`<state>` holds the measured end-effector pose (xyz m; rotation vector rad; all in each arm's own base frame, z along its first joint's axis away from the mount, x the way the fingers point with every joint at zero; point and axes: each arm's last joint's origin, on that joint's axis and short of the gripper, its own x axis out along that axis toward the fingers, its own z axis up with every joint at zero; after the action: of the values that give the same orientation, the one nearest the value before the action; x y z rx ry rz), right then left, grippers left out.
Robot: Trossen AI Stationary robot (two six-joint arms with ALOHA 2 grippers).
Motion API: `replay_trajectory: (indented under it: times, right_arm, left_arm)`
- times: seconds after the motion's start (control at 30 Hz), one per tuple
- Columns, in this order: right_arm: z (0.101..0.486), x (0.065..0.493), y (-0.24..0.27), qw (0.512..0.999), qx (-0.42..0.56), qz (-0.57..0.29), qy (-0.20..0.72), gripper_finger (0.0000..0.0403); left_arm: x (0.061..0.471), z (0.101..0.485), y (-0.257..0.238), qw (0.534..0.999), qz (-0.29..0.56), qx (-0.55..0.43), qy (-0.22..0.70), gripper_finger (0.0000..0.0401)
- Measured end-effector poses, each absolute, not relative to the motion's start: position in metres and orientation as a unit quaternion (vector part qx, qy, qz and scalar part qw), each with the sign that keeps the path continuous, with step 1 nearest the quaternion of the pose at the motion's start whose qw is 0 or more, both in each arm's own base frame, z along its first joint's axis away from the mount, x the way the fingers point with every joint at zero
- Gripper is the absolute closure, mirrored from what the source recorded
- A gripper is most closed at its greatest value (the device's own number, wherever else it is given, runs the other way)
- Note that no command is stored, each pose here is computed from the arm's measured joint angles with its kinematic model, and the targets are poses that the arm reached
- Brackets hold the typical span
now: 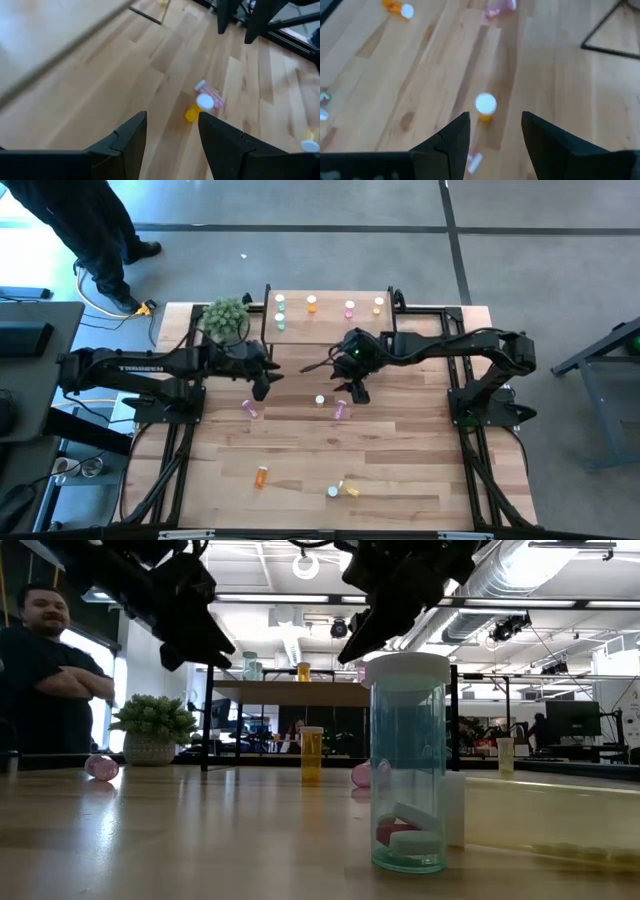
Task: Pick and place medicine bottles onto shelf by color
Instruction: Put the top orange pill bottle on the shelf aligned with the orange pill bottle
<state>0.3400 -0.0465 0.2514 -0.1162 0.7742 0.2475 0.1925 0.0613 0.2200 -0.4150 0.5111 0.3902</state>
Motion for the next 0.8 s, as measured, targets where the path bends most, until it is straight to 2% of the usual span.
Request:
replay_trajectory:
  times: [0.23,0.4,0.6,0.8]
  right_arm:
    - [0.242,0.353,-0.026,0.918,-0.064,0.142,0.365,0.0211]
    - [0.244,0.359,-0.019,0.928,-0.09,0.101,0.346,0.0188]
    - [0.242,0.362,-0.016,0.928,-0.088,0.11,0.344,0.0185]
    - [0.223,0.369,-0.016,0.921,-0.063,0.107,0.37,0.0185]
  left_arm:
    - [0.193,0.213,0.051,0.924,0.175,-0.221,0.259,0.0231]
    - [0.195,0.214,0.047,0.927,0.165,-0.218,0.258,0.0231]
    - [0.196,0.214,0.045,0.928,0.159,-0.217,0.256,0.0231]
    - [0.196,0.215,0.045,0.929,0.159,-0.218,0.254,0.0231]
